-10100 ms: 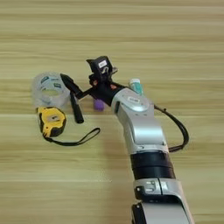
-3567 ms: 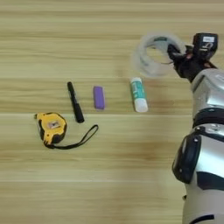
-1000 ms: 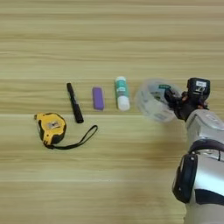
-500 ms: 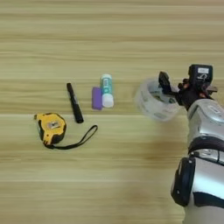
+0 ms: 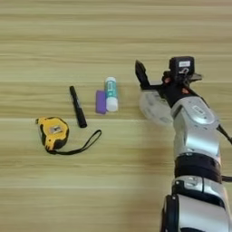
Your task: Move the objects on the table
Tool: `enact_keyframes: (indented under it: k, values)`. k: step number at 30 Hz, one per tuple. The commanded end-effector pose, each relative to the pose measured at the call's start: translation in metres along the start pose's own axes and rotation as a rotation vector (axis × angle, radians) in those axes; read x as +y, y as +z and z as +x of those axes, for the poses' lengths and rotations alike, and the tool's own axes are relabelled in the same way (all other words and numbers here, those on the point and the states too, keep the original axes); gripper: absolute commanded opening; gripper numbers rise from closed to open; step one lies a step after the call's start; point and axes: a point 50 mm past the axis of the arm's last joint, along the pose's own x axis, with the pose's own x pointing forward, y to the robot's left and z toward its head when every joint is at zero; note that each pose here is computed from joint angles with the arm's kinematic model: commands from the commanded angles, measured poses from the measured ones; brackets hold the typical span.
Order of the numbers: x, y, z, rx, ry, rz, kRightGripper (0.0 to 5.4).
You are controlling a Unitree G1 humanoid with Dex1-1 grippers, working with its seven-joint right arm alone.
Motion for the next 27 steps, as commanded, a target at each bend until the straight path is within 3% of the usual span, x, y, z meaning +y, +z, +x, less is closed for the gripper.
enact_keyframes:
  k: [1,5,17,27]
  values:
    - [0.017,0.035,0.008,-0.133,0.061,-0.039,5.35]
    - [0.038,0.033,0.006,-0.134,0.120,-0.033,5.35]
    - [0.068,0.012,0.005,-0.095,0.184,0.012,5.35]
    - [0.072,-0.008,0.011,-0.046,0.143,0.048,5.35]
